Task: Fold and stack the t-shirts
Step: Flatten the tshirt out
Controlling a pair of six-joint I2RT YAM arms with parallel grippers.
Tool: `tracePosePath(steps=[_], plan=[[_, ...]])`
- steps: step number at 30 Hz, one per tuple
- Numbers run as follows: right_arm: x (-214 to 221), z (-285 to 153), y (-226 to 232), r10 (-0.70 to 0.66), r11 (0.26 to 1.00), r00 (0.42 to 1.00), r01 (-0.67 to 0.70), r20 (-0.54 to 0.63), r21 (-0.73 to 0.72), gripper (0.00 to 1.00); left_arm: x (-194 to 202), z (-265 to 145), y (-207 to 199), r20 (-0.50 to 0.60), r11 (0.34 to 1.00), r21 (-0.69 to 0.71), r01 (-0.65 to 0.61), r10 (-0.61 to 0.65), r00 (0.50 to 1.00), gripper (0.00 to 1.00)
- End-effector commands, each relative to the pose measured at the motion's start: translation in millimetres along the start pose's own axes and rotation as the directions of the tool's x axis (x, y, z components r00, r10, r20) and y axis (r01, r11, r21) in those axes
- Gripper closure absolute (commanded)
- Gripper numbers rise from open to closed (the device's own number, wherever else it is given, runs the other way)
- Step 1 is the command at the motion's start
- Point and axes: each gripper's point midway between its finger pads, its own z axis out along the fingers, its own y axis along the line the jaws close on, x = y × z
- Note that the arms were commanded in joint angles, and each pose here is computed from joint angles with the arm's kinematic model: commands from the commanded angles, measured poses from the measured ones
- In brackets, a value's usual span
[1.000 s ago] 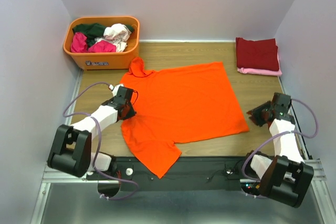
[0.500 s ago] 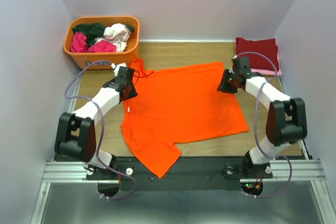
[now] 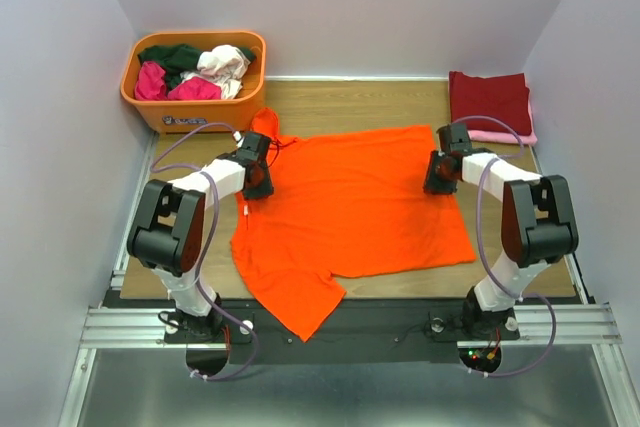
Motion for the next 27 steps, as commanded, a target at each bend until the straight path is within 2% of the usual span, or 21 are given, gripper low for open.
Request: tracePosePath(steps=[1, 4, 7, 9, 12, 16, 19, 24, 27], plan=[[66, -10, -39, 0.087, 0.988, 0.985, -0.066, -0.152, 0.138, 0.64, 45, -14, 13, -0.119, 1.000, 0.013, 0.013, -0.011, 0.993, 0.59], [86, -21, -53, 0.122, 0.980, 0.977, -0.091, -0.176, 0.176, 0.64, 66, -27, 14, -0.160, 0.998, 0.057, 0.034, -0.024, 0.987, 0.59], [89, -37, -62, 0.161, 0.974, 0.978, -0.134, -0.135, 0.184, 0.64, 77, -40, 22, -0.161, 0.997, 0.060, 0.051, -0.041, 0.986, 0.59], [76, -50, -59, 0.164, 0.976, 0.984, -0.153, -0.067, 0.154, 0.64, 75, -48, 22, -0.143, 0.995, 0.070, 0.066, -0.056, 0.988, 0.58], [38, -69, -46, 0.125, 0.988, 0.992, -0.127, 0.026, 0.084, 0.62, 47, -68, 24, -0.039, 0.996, 0.069, 0.062, -0.059, 0.997, 0.54], [-33, -99, -20, 0.064, 0.998, 0.984, -0.064, 0.165, -0.006, 0.54, -19, -91, 38, 0.132, 0.998, -0.001, 0.064, -0.064, 0.989, 0.45], [-58, -97, -10, 0.032, 0.999, 0.983, -0.029, 0.181, -0.023, 0.53, -61, -89, 53, 0.212, 0.997, -0.065, 0.040, -0.025, 0.977, 0.40], [-93, -88, 2, -0.027, 0.999, 0.979, 0.033, 0.201, -0.029, 0.53, -103, -57, 54, 0.206, 0.993, -0.111, -0.043, 0.065, 0.976, 0.37], [-98, -72, 0, -0.080, 0.997, 0.981, 0.081, 0.179, 0.000, 0.53, -112, -34, 58, 0.161, 0.985, -0.136, -0.106, 0.128, 0.979, 0.38]])
